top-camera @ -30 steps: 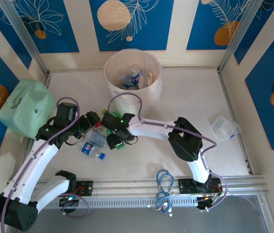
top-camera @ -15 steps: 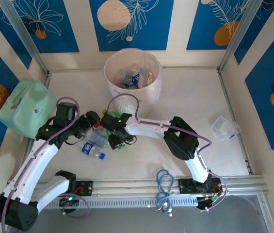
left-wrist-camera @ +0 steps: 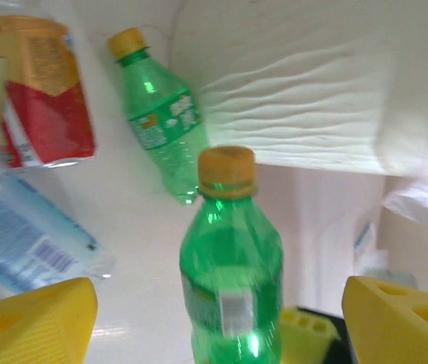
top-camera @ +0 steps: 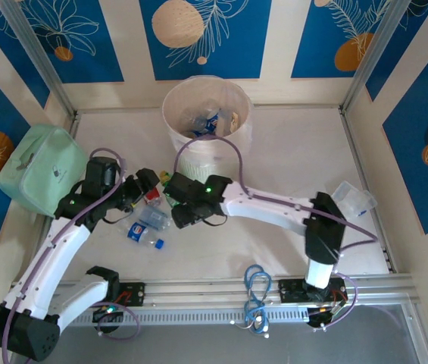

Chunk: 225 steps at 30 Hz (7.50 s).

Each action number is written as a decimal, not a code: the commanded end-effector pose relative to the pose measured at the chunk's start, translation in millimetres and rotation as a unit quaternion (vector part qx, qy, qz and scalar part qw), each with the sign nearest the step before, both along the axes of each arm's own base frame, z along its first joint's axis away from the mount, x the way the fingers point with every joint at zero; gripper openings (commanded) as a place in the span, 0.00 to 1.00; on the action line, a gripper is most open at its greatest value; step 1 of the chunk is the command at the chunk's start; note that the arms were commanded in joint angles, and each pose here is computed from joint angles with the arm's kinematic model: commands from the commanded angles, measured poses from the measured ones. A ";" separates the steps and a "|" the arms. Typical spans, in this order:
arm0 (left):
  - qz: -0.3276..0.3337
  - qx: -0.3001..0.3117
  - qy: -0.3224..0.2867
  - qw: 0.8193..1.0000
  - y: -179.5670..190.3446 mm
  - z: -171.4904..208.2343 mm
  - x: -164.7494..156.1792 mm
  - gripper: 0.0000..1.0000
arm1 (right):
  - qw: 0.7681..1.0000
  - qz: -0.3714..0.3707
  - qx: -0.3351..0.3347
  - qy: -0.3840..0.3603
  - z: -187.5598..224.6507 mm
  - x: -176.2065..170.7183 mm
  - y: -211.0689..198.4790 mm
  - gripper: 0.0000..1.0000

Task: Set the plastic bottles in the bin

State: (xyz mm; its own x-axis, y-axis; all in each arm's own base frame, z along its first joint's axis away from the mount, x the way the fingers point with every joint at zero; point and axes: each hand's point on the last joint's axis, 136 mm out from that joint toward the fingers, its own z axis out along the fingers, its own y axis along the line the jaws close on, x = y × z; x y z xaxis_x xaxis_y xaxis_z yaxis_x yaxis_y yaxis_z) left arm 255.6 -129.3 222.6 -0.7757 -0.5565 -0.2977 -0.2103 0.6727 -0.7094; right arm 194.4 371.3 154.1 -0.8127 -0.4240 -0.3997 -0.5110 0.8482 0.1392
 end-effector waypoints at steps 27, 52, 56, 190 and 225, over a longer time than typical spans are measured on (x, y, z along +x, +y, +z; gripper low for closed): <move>-0.141 -0.162 -0.137 0.967 -75.3 95.5 12.5 0.46 | 0.985 0.022 0.173 -0.008 121.1 -29.2 -5.6 0.54; -0.098 -0.271 -0.226 0.930 -79.1 161.7 42.0 0.08 | 0.950 -0.040 0.308 0.040 182.7 -11.8 -44.1 0.94; -0.086 -0.302 -0.247 0.917 -77.7 178.2 47.6 0.03 | 0.910 -0.028 0.400 0.104 197.7 -9.3 -49.8 1.00; 0.015 0.292 0.198 0.935 56.4 -172.7 127.6 0.81 | 0.949 -0.085 0.303 -0.029 184.5 -8.5 -84.4 0.84; 0.107 -0.095 -0.089 0.986 18.5 69.7 119.6 0.54 | 0.909 -0.041 0.414 0.030 248.6 8.1 -60.8 0.89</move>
